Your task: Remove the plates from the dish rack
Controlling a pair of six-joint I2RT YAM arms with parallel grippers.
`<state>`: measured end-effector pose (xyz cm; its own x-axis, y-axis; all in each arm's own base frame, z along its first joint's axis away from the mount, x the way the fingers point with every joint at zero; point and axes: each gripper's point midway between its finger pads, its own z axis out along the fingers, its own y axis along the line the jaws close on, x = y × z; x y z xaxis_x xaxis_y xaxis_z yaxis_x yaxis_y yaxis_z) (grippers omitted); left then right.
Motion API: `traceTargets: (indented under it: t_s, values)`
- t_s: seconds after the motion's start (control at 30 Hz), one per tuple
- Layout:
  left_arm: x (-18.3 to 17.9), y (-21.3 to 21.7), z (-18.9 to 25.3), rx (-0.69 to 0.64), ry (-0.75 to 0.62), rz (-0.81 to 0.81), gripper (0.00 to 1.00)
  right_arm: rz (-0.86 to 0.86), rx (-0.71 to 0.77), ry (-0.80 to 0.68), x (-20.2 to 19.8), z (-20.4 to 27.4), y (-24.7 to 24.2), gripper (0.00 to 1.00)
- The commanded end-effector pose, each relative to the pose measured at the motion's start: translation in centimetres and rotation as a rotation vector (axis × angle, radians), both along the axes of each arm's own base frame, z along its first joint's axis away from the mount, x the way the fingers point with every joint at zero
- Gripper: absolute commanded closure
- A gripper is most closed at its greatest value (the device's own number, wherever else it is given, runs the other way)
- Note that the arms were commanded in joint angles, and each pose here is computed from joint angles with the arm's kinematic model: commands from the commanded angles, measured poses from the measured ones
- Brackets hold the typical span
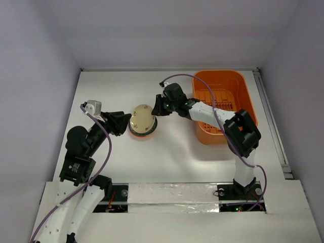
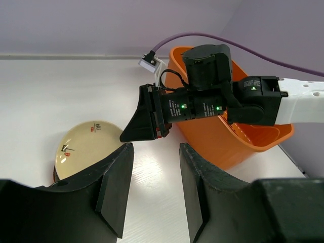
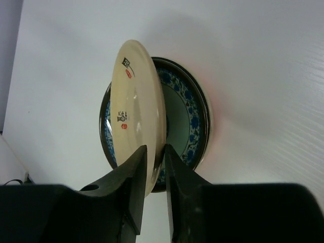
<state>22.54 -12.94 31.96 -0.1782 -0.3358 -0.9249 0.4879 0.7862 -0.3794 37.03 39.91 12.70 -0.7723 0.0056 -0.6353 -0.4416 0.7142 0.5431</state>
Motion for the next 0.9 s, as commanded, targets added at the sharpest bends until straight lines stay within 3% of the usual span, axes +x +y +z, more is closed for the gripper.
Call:
traceTargets:
  t_s: [0.0,0.17,0.47,0.67,0.7,0.77,0.8,0.83,0.87]
  values:
    - [0.1,-0.1,1.5,-0.015,-0.05,-0.008,0.62,0.003,0.02,-0.042,-0.1,1.4,0.2,0.73]
    - [0.1,-0.1,1.5,-0.015,-0.051,-0.01,0.62,-0.013,-0.018,-0.054,-0.5,1.3,-0.4,0.64]
    - [-0.1,0.1,1.7,-0.017,-0.058,0.001,0.62,-0.066,-0.082,-0.112,-1.5,3.0,-2.2,0.33]
    - [-0.1,0.2,1.7,-0.015,-0.059,0.007,0.62,-0.154,-0.065,-0.214,-1.5,7.4,-4.7,0.31]
    - [0.0,0.5,1.8,-0.017,-0.063,0.018,0.62,-0.163,-0.064,-0.233,-1.9,8.1,-4.8,0.33]
    - [-0.1,0.5,1.9,-0.018,-0.071,0.02,0.61,-0.211,-0.059,-0.302,-1.9,10.9,-6.5,0.54]
    - [-0.2,0.5,2.0,-0.018,-0.076,0.02,0.61,-0.216,-0.045,-0.329,-2.4,12.0,-6.7,0.7]
    - [-0.2,0.6,2.1,-0.019,-0.079,0.02,0.61,-0.233,0.001,-0.38,-3.2,14.5,-7.8,1.0]
    - [-0.2,0.6,2.1,-0.019,-0.081,0.02,0.58,-0.253,0.022,-0.415,-3.5,15.9,-8.6,1.0]
